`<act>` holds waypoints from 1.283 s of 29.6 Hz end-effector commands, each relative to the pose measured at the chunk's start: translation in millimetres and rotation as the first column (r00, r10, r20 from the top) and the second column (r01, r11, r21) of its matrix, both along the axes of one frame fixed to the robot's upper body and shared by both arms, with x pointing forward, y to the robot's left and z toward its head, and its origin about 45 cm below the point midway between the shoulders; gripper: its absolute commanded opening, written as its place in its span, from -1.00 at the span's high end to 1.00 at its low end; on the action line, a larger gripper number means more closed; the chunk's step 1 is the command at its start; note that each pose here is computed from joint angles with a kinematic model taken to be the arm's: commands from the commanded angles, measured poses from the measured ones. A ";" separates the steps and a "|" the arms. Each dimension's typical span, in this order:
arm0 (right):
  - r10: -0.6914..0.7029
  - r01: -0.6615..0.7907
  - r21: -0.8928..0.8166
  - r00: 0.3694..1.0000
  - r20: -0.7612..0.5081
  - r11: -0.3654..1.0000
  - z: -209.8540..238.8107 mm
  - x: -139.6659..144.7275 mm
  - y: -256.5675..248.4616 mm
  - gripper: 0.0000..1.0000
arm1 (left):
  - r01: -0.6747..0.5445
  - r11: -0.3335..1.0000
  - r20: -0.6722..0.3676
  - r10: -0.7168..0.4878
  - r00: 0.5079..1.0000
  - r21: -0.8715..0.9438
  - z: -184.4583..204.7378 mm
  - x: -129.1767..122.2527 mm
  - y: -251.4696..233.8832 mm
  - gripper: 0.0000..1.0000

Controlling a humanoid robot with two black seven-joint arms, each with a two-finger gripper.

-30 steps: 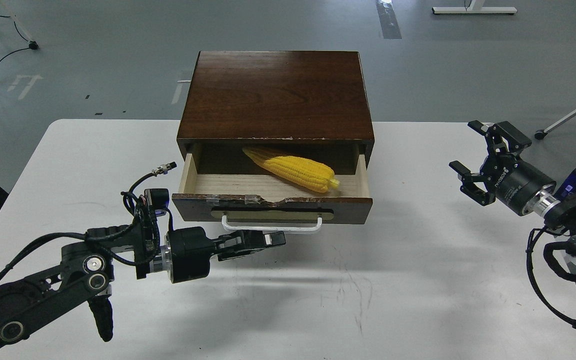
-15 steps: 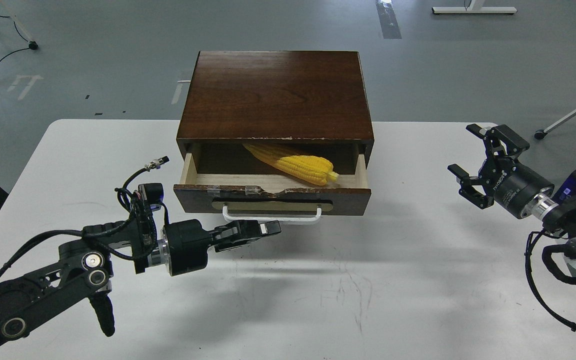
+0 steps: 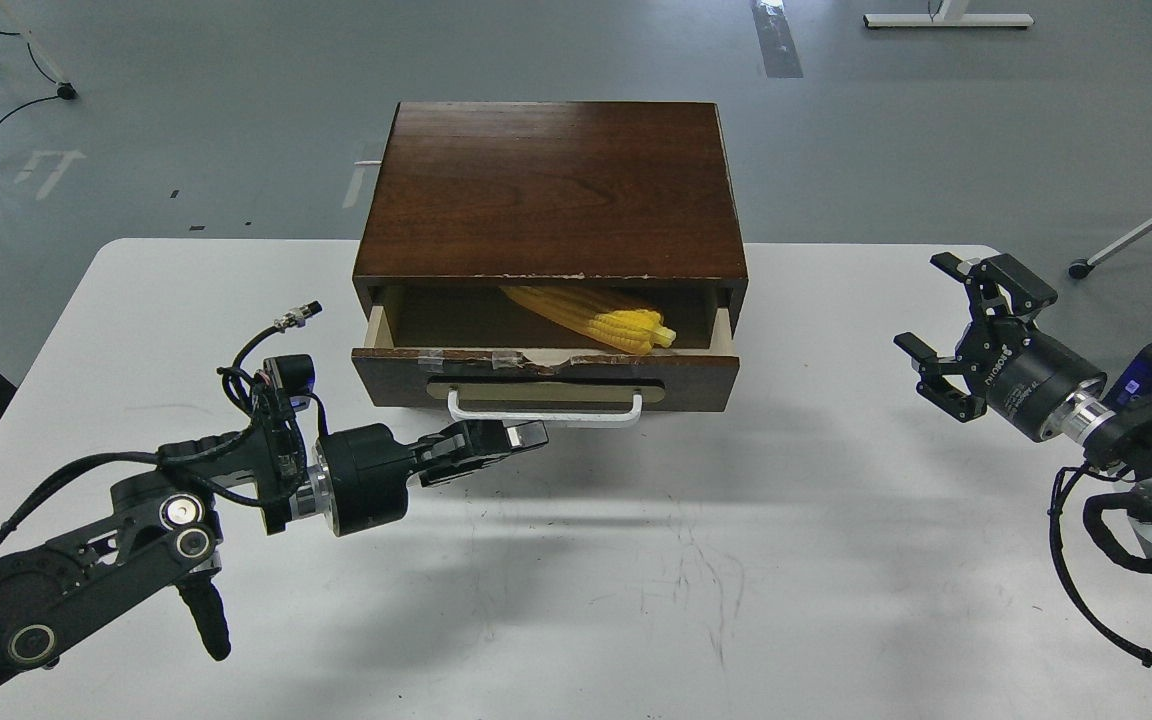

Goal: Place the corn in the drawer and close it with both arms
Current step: 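Push the drawer front with the left gripper toward the box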

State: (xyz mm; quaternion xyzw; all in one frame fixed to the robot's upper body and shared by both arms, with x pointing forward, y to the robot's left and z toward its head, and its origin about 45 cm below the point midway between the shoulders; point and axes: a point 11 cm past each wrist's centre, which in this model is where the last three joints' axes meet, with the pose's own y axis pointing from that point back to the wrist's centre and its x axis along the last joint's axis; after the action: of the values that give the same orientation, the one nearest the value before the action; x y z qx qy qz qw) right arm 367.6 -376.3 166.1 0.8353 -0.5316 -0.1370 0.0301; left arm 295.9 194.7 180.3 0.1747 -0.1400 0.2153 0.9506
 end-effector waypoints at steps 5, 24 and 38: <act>-0.003 0.003 0.001 1.000 -0.009 1.000 -3.3 -3.1 -1.2 -1.00 | -0.020 1.000 -0.005 0.020 1.000 -0.007 -4.6 7.0 -1.0 1.00; -0.007 0.007 0.001 1.000 -0.022 1.000 -8.4 -7.6 -2.6 -1.00 | -0.041 0.999 0.006 0.041 0.999 0.012 -1.0 26.2 8.1 1.00; -0.008 0.008 -0.002 1.000 -0.029 1.000 -11.0 -10.2 -4.0 -1.00 | -0.047 0.999 0.001 0.047 0.999 0.025 -0.6 37.2 12.4 1.00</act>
State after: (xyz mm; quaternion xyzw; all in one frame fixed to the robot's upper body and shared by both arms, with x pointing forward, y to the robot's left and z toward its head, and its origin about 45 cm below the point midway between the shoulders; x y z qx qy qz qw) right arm 358.1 -380.0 155.6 0.8312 -0.5345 -0.1482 0.0376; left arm 330.1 204.8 179.4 0.1872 -0.1377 0.2330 0.9443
